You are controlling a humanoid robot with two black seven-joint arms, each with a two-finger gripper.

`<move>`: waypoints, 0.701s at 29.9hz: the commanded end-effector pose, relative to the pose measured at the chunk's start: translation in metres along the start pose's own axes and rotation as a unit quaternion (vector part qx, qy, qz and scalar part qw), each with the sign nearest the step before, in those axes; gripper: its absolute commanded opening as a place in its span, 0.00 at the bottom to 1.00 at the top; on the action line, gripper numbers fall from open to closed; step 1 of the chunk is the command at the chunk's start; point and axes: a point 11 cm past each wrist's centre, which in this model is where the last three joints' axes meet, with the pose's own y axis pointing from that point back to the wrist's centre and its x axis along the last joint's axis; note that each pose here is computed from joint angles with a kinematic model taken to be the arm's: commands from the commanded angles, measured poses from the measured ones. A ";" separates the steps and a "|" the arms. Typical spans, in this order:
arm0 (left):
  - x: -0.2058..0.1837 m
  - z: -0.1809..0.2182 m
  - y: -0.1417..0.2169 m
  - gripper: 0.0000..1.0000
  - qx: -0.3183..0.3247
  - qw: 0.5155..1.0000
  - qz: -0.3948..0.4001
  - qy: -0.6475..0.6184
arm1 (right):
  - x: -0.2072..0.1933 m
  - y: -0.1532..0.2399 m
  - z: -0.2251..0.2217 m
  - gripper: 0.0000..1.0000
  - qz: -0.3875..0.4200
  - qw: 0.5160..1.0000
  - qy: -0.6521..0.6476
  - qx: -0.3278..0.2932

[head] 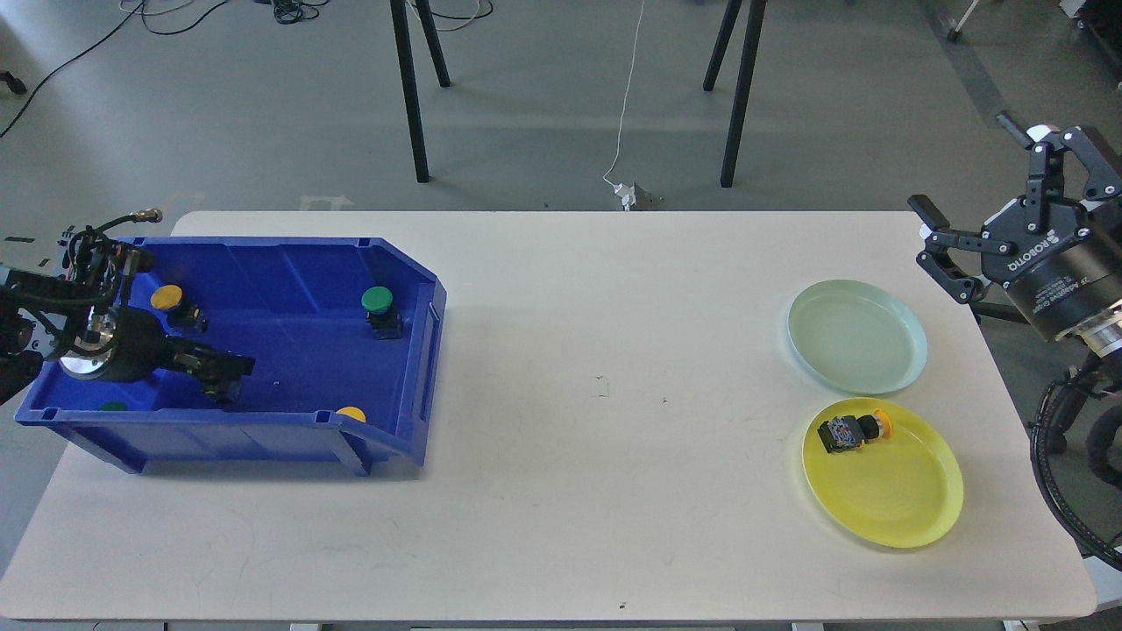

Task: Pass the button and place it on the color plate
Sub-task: 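Grasp a green-topped button in the bin with the left gripper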

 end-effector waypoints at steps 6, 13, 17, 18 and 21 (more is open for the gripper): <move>-0.009 -0.002 -0.009 0.60 0.007 1.000 -0.012 0.003 | 0.002 0.005 0.005 1.00 0.005 1.000 -0.003 -0.006; -0.012 -0.008 -0.008 0.55 0.014 1.000 -0.014 0.009 | 0.002 0.009 0.009 1.00 0.002 1.000 -0.009 -0.009; -0.012 -0.009 -0.006 0.55 0.016 1.000 -0.013 0.011 | 0.002 0.009 0.009 1.00 0.001 1.000 -0.010 -0.010; -0.012 -0.010 -0.006 0.55 0.016 1.000 -0.013 0.012 | 0.002 0.010 0.010 1.00 0.002 1.000 -0.010 -0.010; -0.011 -0.006 -0.007 0.55 0.010 1.000 -0.012 0.010 | 0.003 0.010 0.010 1.00 0.002 1.000 -0.010 -0.010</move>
